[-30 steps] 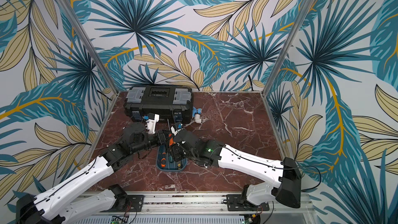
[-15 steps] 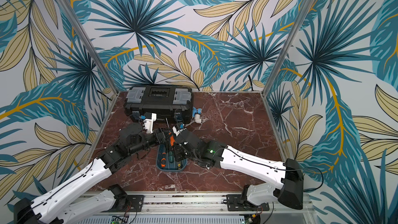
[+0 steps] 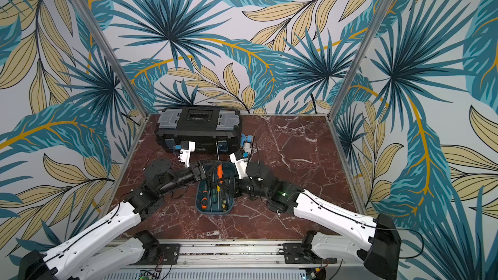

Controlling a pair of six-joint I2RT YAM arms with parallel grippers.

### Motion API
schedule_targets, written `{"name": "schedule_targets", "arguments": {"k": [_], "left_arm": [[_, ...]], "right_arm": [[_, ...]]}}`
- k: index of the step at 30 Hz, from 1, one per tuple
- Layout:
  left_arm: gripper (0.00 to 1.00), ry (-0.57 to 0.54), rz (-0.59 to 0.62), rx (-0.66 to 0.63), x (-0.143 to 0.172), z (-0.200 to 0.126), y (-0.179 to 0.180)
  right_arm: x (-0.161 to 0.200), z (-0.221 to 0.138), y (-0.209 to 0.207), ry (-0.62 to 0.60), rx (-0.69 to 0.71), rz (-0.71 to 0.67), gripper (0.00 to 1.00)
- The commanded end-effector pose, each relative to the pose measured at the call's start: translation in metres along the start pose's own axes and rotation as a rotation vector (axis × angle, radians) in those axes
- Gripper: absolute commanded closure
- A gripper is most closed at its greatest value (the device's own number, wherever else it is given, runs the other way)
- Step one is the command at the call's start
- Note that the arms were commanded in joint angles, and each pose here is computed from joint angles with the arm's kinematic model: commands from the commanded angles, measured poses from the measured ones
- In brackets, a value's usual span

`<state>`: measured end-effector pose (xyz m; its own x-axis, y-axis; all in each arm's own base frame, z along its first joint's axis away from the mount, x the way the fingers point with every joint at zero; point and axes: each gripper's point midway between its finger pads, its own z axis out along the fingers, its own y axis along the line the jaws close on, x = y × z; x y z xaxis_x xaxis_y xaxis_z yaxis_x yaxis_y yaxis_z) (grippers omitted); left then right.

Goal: Put the screwdriver on the desktop into the storage box
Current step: Place the screwdriver in the storage box.

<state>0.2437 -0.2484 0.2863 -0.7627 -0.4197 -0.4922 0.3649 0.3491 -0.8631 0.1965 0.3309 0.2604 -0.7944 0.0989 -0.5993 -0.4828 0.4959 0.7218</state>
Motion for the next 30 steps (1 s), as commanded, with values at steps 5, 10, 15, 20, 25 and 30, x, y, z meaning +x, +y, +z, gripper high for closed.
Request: {"name": "schedule_targets", "arguments": {"k": [5, 10, 15, 20, 25, 30], "left_arm": [[0.53, 0.028, 0.016, 0.178, 0.003, 0.001, -0.028], [0.68, 0.046, 0.017, 0.169, 0.006, 0.004, -0.025], [0.89, 0.046, -0.001, 0.135, 0.006, 0.006, -0.017], [1.0, 0.051, 0.021, -0.004, 0.004, 0.007, 0.004], [1.0, 0.089, 0.084, -0.181, 0.009, 0.004, 0.033], [1.0, 0.117, 0.096, -0.277, 0.017, 0.001, 0.058]], "right_arm": [[-0.007, -0.004, 0.017, -0.032, -0.143, 0.059, 1.0], [-0.008, -0.004, 0.017, -0.039, -0.16, 0.074, 1.0], [-0.007, -0.004, 0.015, -0.036, -0.156, 0.079, 1.0], [-0.005, -0.008, -0.003, -0.028, -0.042, 0.061, 0.92], [-0.015, -0.052, -0.083, -0.074, 0.5, -0.025, 0.48], [-0.016, -0.168, -0.189, -0.15, 1.197, 0.09, 0.23]]}}
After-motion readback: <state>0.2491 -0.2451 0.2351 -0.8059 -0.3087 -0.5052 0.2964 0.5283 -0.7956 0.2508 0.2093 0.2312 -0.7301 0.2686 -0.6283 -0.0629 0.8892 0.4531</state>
